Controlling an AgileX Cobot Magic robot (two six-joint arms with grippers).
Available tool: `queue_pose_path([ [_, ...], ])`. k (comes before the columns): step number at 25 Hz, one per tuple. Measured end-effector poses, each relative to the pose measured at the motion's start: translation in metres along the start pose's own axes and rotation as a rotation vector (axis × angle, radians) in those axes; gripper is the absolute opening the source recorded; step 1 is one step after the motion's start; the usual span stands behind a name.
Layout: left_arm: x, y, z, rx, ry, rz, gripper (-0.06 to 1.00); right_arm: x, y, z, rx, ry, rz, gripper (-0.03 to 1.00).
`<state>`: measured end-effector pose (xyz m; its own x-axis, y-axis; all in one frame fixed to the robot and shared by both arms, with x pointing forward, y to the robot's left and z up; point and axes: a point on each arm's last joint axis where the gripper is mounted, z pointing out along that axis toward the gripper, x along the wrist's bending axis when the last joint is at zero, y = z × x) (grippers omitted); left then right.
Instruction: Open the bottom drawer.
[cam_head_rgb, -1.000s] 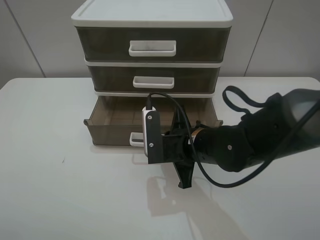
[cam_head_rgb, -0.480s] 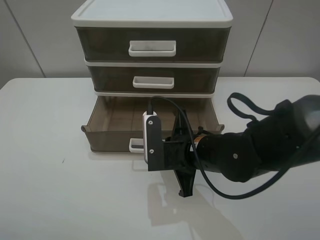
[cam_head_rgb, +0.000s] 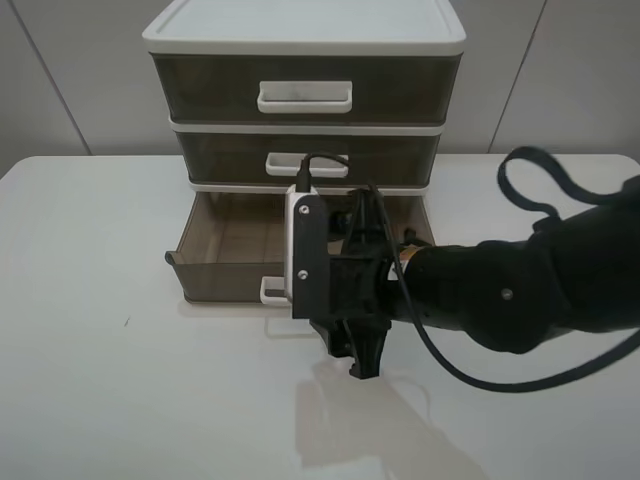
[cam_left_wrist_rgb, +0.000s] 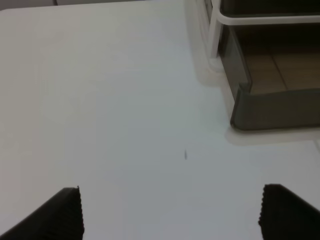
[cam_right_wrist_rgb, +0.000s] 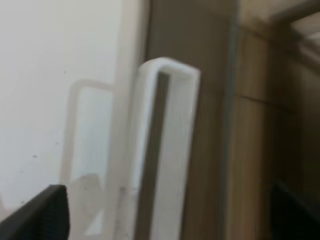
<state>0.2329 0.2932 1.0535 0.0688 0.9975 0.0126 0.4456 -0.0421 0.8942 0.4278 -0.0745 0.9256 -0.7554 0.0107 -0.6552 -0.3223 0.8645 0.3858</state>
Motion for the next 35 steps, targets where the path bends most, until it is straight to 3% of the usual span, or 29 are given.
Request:
queue_pose_path([
  [7,0.000,0.000,0.000,0.000,0.000,0.000,0.72,-0.016,0.020,-0.052,-0.120,0.033,0.136,0.71],
  [10,0.000,0.000,0.000,0.000,0.000,0.000,0.72,-0.032,0.010,-0.068,-0.120,0.016,0.409,0.71],
  [15,0.000,0.000,0.000,0.000,0.000,0.000,0.72,-0.066,-0.040,-0.096,-0.045,-0.056,0.962,0.72],
  [17,0.000,0.000,0.000,0.000,0.000,0.000,0.72,-0.072,-0.057,-0.116,-0.008,-0.079,1.092,0.74],
  [23,0.000,0.000,0.000,0.000,0.000,0.000,0.72,-0.072,-0.093,-0.203,0.078,-0.356,1.417,0.75],
  [28,0.000,0.000,0.000,0.000,0.000,0.000,0.72,-0.038,-0.086,-0.275,0.043,-0.577,1.458,0.75],
  [35,0.000,0.000,0.000,0.000,0.000,0.000,0.72,0.015,-0.069,-0.327,-0.079,-0.747,1.351,0.75],
])
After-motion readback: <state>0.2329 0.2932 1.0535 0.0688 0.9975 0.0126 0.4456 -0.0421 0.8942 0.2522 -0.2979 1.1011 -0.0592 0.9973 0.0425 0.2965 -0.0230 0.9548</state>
